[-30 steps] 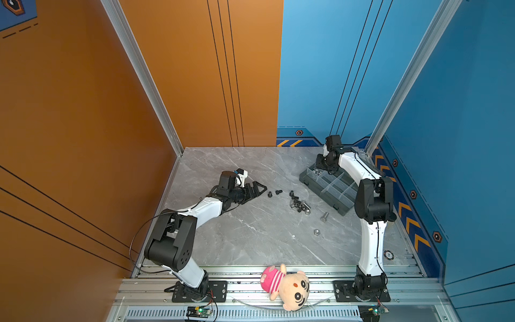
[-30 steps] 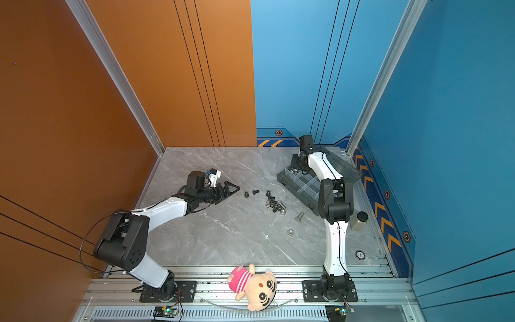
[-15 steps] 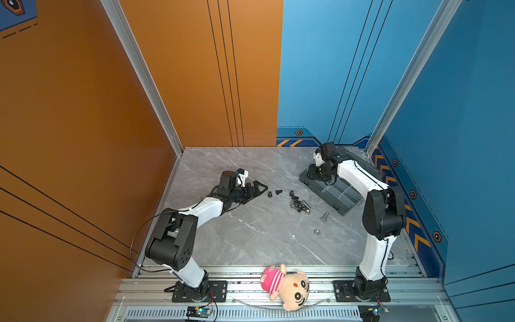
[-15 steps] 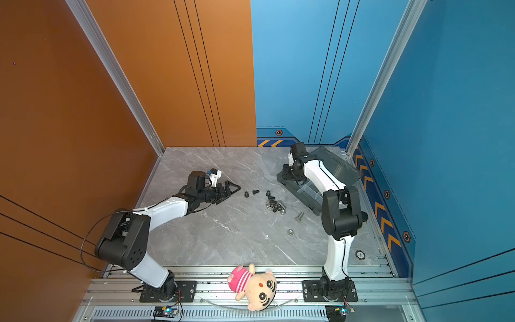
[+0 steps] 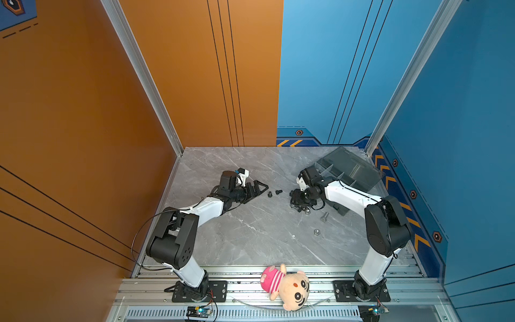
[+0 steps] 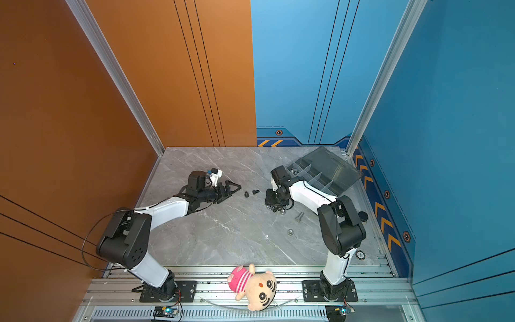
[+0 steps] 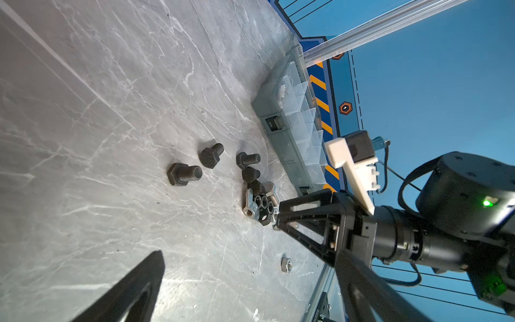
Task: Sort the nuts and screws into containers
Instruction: 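Move the right gripper back over the hardware pile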
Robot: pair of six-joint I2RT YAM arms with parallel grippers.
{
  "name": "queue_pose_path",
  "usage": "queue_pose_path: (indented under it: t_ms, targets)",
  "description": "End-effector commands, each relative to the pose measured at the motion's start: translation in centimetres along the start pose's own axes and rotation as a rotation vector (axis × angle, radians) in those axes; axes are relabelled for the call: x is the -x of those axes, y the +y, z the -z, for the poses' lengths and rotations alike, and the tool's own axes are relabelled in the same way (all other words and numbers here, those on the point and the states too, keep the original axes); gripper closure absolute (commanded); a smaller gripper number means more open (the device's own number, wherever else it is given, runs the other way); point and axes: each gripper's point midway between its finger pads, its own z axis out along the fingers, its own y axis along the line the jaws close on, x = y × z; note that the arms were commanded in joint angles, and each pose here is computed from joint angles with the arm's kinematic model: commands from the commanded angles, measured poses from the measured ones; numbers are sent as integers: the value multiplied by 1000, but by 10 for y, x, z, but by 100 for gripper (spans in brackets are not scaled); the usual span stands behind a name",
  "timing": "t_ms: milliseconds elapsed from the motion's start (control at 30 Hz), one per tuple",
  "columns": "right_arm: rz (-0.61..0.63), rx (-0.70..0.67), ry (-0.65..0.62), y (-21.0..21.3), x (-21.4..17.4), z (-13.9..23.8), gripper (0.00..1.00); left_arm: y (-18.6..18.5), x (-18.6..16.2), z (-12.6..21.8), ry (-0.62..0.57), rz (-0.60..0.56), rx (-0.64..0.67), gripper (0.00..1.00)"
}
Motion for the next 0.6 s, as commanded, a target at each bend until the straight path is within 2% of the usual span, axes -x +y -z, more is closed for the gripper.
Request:
queue_pose_path:
  t_ms: [0,567]
  targets:
    - [-33,26,-34,7,5,-7,52,1,-6,-3,22,3,-17,2]
    - [44,-44,10,1,5,-20,52,4,-4,-3,17,9,-11,2]
